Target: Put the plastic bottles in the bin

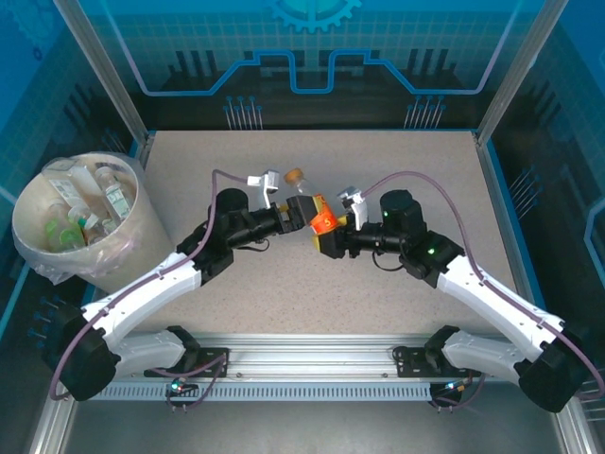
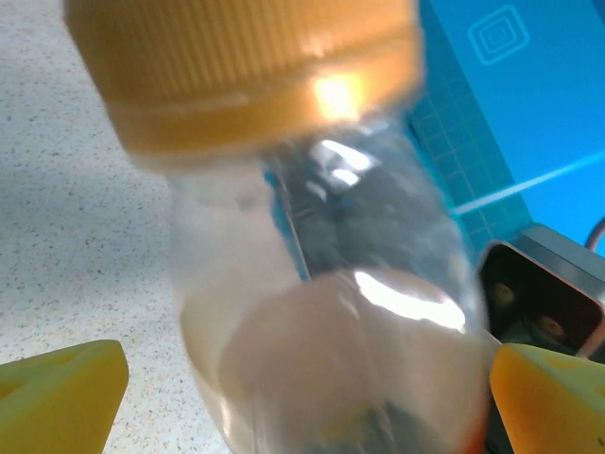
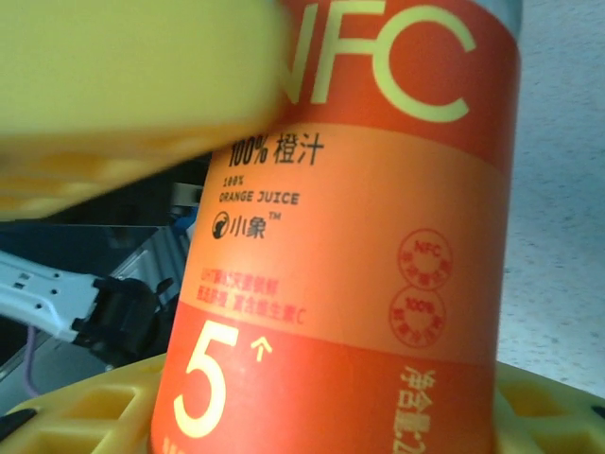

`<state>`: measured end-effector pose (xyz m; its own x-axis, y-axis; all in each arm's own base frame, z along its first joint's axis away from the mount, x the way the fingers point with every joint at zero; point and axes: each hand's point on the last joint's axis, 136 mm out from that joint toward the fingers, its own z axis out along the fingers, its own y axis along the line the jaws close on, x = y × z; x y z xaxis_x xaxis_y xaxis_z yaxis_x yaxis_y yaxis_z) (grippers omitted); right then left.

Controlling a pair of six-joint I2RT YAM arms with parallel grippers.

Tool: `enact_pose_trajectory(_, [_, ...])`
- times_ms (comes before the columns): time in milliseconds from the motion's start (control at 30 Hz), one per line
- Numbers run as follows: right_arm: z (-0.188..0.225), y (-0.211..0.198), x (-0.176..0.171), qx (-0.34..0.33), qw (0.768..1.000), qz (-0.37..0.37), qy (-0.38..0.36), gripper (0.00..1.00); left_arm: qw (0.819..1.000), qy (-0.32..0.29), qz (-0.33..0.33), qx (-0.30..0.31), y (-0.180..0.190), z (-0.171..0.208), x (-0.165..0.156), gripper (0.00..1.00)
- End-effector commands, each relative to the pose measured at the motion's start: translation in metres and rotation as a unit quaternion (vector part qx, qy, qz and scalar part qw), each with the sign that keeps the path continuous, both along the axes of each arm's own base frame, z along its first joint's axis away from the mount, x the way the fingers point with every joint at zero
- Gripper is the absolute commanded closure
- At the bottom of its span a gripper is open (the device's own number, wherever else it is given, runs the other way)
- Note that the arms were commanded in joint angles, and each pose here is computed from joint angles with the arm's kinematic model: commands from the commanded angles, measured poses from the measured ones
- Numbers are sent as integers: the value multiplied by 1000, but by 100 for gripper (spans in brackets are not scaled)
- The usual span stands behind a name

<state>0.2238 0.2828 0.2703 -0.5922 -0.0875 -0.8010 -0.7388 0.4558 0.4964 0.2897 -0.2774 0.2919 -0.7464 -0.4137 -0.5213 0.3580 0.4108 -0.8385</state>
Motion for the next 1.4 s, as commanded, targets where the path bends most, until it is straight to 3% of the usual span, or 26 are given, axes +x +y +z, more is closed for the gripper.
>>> enact_pose_trajectory(0, [18, 16, -8, 39, 999, 29, -16, 51, 999, -30, 24, -38, 5, 22, 2, 1])
enact_pose_trajectory(167, [25, 33, -16, 45, 997, 61, -23, 49, 998, -38, 17, -47, 3, 24, 1, 4])
enact_pose_trajectory(233, [24, 36, -15, 44, 997, 60, -22, 48, 996, -53, 8, -64, 2, 31, -3, 14])
enact_pose_trajectory(300, [21, 36, -13, 42, 997, 55, -18, 45, 995, -69, 2, -77, 3, 38, -7, 30])
enact_pose_trajectory(400, [21, 33, -11, 34, 998, 47, -23, 33, 992, -100, 7, -70, 10, 50, -14, 43])
enact_pose_trajectory(467, [23, 27, -11, 18, 998, 39, -38, 19, 992, -116, 34, -29, 24, 55, -15, 44])
enact_pose_trajectory(567, [25, 6, -1, -28, 997, -9, -75, 5, 975, -125, 138, 122, 75, 67, -10, 46])
enact_pose_trajectory(600, [24, -6, 6, -49, 994, -43, -87, 2, 955, -124, 191, 191, 104, 73, -9, 47])
enact_pose_trajectory(667, [21, -33, 23, -88, 984, -117, -101, 0, 893, -125, 303, 307, 167, 94, -9, 47])
enact_pose_trajectory(800, [8, -97, 53, -142, 952, -258, -80, 0, 735, -125, 460, 482, 273, 152, -28, 47])
enact_pose_trajectory(833, [2, -113, 59, -145, 944, -290, -61, 0, 693, -121, 493, 512, 296, 166, -34, 47])
enact_pose_trajectory(900, [-6, -144, 68, -139, 927, -346, -22, 0, 624, -100, 543, 553, 335, 181, -41, 47])
enact_pose_trajectory(967, [-15, -171, 74, -127, 910, -394, 13, 0, 594, -59, 577, 558, 373, 180, -48, 47])
enact_pose_trajectory(1033, [-18, -187, 77, -109, 901, -418, 33, 0, 594, -10, 589, 549, 403, 167, -49, 46])
enact_pose_trajectory(1200, [-13, -203, 81, -98, 896, -431, 35, 0, 630, 119, 589, 492, 451, 113, -41, 45])
enact_pose_trajectory(1300, [-11, -205, 83, -107, 896, -429, 35, 0, 632, 192, 612, 436, 479, 83, -47, 43])
enact_pose_trajectory(1367, [-10, -205, 84, -110, 898, -424, 37, 0, 630, 224, 623, 406, 491, 66, -50, 33])
